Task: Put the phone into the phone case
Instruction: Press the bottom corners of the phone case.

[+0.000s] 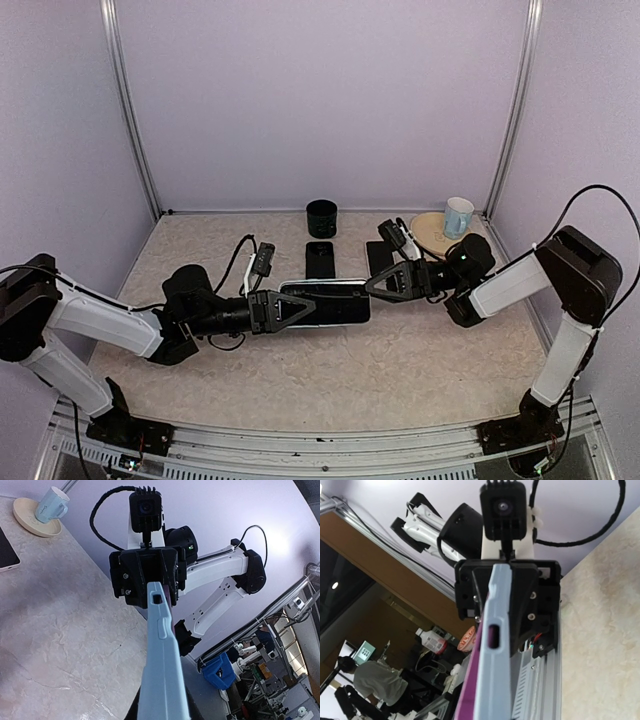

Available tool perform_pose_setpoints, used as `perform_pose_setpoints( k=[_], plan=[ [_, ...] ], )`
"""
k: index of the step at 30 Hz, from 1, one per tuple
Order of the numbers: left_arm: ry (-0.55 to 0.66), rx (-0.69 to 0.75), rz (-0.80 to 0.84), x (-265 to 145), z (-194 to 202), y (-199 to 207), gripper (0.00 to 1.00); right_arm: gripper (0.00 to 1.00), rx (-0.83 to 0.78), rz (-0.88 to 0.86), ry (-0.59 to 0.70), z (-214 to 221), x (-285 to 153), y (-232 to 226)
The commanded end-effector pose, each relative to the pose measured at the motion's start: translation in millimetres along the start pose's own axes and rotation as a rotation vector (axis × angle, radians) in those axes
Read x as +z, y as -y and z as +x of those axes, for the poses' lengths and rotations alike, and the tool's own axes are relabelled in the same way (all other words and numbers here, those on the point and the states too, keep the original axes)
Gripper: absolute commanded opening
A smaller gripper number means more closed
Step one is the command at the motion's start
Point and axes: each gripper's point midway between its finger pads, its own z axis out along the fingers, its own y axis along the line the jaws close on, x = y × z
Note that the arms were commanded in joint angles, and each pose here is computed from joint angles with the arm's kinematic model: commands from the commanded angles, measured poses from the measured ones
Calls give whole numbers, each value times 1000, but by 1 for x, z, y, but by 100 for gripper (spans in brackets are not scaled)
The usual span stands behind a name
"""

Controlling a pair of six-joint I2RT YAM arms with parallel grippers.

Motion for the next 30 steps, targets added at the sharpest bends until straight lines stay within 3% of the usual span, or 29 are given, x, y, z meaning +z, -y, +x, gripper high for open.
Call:
perform_pose_setpoints(
  k=[1, 11, 15, 19, 26, 30],
  plan=[
    [74, 41, 50, -1, -18, 13, 0, 22, -51, -13, -9, -3, 0, -3],
    [88, 29, 3, -2, -20, 4, 0, 9, -46, 31, -36, -3, 5, 4],
    [94, 17, -29, -3, -20, -4, 2, 4, -51, 131, -33, -8, 7, 21],
    [97, 10, -51, -3, -21, -10, 2, 3, -132, 281, -54, -15, 10, 35],
    [95, 3, -59, -3, -20, -13, 0, 2, -183, 387, -40, -26, 8, 33],
    [101, 6, -67, -4, -20, -15, 0, 6, -197, 413, -50, -27, 8, 32]
  ],
)
